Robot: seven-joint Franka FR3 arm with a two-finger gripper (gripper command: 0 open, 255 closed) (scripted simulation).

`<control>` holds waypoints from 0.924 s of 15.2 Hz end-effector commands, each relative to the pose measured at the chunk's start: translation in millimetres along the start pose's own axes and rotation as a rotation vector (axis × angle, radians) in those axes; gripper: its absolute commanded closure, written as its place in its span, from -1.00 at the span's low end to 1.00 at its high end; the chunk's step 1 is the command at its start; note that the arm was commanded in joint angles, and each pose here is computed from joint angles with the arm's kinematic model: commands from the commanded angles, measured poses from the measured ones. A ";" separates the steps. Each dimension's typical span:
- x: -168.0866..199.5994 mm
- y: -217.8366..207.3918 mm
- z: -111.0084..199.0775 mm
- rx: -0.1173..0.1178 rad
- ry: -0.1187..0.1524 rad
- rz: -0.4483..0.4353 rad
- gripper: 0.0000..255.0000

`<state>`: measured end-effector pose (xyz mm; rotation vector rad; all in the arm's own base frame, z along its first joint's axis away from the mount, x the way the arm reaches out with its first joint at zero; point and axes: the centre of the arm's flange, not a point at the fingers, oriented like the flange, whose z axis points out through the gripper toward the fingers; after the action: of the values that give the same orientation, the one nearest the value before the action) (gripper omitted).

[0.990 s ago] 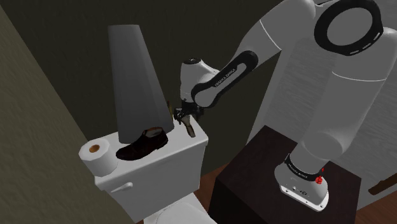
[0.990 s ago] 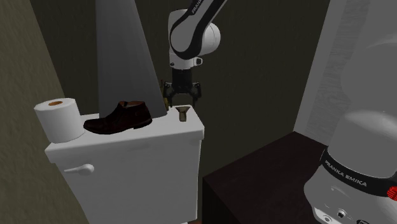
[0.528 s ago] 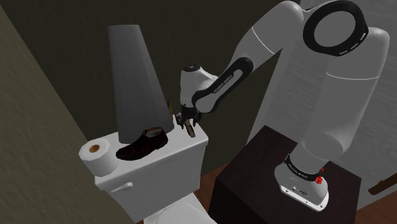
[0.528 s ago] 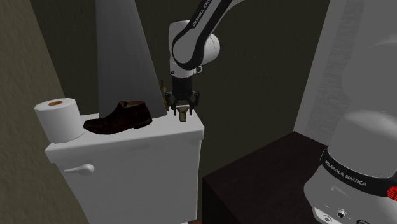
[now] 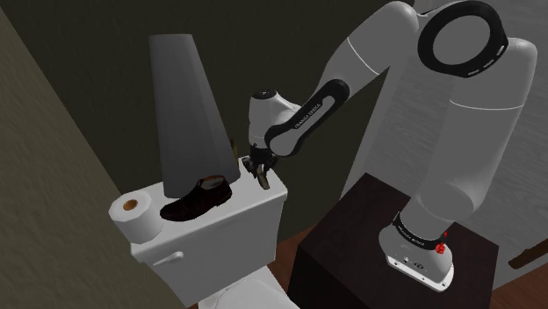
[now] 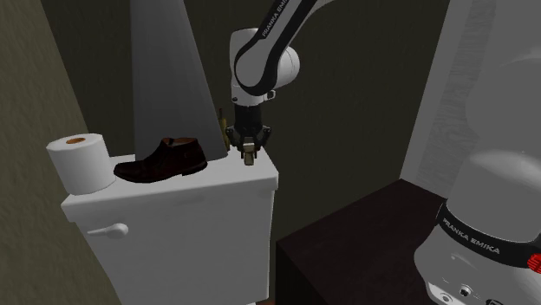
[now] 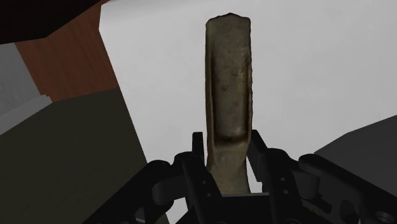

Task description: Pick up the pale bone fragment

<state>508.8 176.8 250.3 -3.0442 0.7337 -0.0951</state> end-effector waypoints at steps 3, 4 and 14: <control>0.5 0.2 -10.6 0.000 0.000 0.000 1.00; 0.8 0.0 -15.9 0.000 0.000 0.000 1.00; 3.8 -1.2 -68.6 0.000 0.000 0.000 1.00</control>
<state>509.2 176.3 313.0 -3.0439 0.7339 -0.0956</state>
